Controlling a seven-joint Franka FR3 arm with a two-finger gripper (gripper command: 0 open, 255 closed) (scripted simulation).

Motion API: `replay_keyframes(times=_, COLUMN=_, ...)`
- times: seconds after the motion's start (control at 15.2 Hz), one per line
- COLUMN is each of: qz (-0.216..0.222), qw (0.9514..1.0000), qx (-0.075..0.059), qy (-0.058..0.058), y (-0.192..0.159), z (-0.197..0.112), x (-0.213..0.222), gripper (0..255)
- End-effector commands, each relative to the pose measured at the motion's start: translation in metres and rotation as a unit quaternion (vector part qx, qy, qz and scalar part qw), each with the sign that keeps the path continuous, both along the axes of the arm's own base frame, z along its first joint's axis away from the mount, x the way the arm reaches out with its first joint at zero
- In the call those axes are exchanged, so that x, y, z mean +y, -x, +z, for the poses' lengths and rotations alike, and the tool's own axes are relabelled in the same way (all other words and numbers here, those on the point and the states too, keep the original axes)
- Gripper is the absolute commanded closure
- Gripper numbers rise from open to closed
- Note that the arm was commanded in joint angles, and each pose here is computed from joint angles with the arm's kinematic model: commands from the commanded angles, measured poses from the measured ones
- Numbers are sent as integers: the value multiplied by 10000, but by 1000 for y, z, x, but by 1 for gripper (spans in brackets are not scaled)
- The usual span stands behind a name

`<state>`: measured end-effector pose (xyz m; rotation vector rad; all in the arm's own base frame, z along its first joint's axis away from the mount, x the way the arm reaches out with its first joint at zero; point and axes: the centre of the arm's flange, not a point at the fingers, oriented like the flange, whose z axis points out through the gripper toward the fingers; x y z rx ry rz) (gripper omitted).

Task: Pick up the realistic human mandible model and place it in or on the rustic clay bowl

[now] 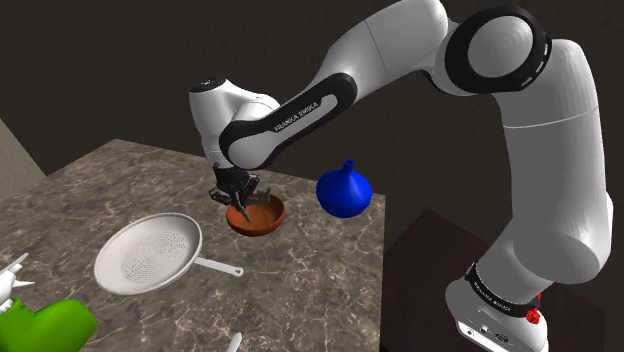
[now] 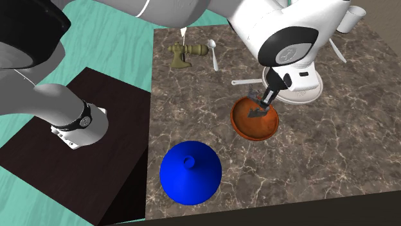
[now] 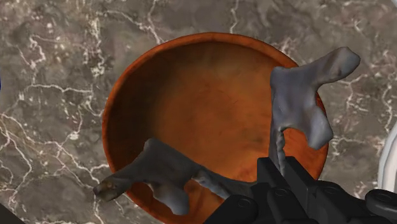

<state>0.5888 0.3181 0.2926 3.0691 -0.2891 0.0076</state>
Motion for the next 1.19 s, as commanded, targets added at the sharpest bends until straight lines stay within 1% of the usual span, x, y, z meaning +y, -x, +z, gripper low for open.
replay_keyframes(times=0.0, qz=0, qw=10000, qx=0, qy=0, y=0, z=0, x=0, gripper=0)
replay_keyframes(times=0.33, qz=0, qw=10000, qx=0, qy=0, y=0, z=0, x=0, gripper=0)
replay_keyframes(times=0.59, qz=0, qw=10000, qx=0, qy=0, y=0, z=50, x=3, gripper=0)
replay_keyframes(times=1.12, qz=0, qw=10000, qx=0, qy=0, y=0, z=50, x=3, gripper=0)
